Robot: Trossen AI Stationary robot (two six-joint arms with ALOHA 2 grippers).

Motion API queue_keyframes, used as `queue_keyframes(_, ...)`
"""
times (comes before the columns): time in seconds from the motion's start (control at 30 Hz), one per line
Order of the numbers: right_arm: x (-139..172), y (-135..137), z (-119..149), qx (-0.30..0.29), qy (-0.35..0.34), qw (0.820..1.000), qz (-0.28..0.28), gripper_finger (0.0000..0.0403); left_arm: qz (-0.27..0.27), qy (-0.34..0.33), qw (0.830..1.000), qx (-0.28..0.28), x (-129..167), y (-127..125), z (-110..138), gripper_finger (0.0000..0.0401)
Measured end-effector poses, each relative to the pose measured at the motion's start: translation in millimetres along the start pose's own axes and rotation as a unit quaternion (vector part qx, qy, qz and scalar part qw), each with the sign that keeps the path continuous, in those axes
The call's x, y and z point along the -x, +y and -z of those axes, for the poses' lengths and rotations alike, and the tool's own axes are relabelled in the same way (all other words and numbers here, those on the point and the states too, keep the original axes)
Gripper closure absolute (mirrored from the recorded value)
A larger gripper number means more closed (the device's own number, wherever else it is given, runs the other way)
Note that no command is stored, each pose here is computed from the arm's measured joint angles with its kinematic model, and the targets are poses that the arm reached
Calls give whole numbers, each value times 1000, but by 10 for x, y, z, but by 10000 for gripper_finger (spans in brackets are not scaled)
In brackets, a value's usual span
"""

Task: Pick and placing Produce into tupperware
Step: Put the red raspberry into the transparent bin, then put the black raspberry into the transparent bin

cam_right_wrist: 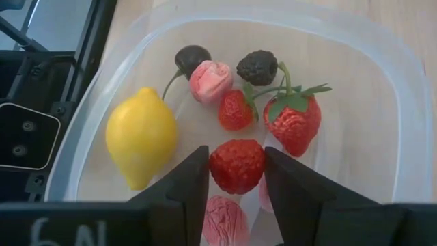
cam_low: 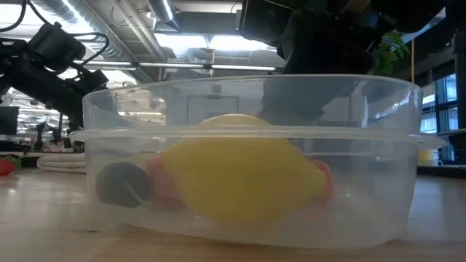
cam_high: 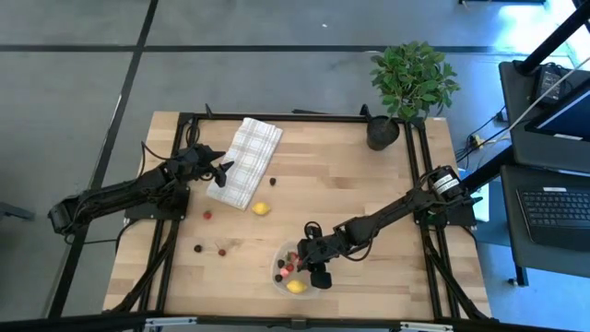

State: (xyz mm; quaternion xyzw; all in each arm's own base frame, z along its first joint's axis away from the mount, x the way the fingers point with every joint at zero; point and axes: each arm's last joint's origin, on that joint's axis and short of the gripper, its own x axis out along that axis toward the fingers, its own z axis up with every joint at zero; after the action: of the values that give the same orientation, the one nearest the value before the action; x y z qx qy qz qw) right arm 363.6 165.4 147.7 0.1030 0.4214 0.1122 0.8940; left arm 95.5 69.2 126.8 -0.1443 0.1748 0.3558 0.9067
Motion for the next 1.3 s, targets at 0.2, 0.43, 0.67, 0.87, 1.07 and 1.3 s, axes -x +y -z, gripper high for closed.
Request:
queue_keyframes(0.2,0,0,0,0,0,1000,0,260,0,0,1000,0,0,0,0,151)
queue_keyframes(0.43,0,0,0,0,0,1000,0,259,0,0,1000,0,0,0,0,151)
queue_keyframes(0.67,0,5,3,-1,5,1000,-11,218,0,0,1000,0,0,0,0,151)
queue_keyframes(0.87,0,5,3,0,5,1000,-11,185,0,0,1000,0,0,0,1,151)
queue_keyframes(1.07,0,5,3,-1,5,1000,-11,175,0,0,1000,0,0,0,1,151)
queue_keyframes(1.3,18,-7,-13,-10,4,1000,-11,175,0,0,1000,0,0,0,-1,151)
